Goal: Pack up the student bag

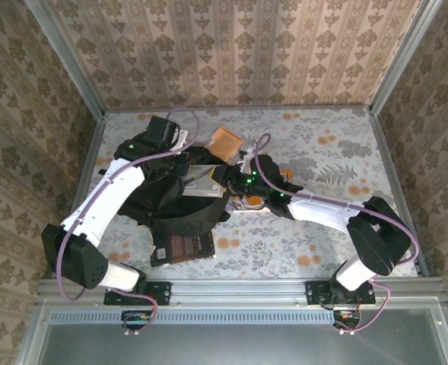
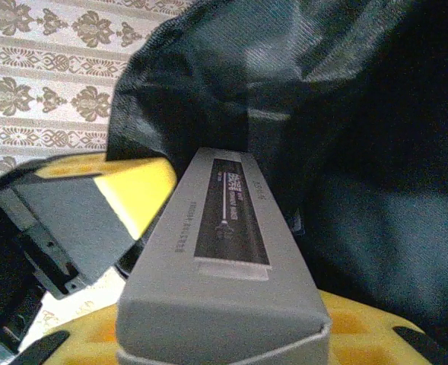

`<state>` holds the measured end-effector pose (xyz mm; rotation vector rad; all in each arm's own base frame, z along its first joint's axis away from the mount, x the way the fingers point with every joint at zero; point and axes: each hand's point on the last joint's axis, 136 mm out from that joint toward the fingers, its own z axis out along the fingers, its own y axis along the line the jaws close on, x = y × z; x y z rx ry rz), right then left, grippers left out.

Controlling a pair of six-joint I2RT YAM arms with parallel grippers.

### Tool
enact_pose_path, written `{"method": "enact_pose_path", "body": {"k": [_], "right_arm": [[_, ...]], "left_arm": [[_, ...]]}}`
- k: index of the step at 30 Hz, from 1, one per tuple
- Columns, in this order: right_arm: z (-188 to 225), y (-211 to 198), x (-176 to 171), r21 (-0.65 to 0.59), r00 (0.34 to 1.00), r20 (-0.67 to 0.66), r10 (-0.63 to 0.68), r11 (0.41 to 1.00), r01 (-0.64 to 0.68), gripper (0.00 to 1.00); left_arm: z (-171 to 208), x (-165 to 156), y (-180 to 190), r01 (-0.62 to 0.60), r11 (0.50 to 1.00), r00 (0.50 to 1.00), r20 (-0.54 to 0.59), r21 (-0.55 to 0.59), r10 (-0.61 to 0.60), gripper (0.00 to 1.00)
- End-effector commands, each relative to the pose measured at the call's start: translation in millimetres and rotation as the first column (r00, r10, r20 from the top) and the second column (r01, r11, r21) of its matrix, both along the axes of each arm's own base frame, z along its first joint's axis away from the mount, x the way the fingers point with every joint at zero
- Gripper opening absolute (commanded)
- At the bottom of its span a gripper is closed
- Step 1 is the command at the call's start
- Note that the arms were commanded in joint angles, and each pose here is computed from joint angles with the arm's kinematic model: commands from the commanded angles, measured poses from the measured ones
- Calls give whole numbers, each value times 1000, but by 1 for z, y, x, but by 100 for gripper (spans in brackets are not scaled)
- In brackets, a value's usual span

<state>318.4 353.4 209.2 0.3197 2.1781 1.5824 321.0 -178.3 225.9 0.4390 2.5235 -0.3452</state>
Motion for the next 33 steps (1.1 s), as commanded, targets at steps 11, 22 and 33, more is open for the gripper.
{"method": "enact_pose_path", "body": {"k": [11, 22, 33], "right_arm": [[-45, -3, -18, -165, 1000, -28, -9, 986, 5, 35], [-1, 57, 9, 59, 999, 8, 32, 998, -32, 36], [-5, 69, 56, 57, 982, -62, -177, 982, 181, 38]], "left_arm": [[133, -11, 23, 77, 988, 948, 318, -131, -32, 0], [158, -21, 7, 158, 955, 927, 370, -250, -56, 0], [191, -29, -4, 212, 913, 906, 421, -349, -50, 0]]}}
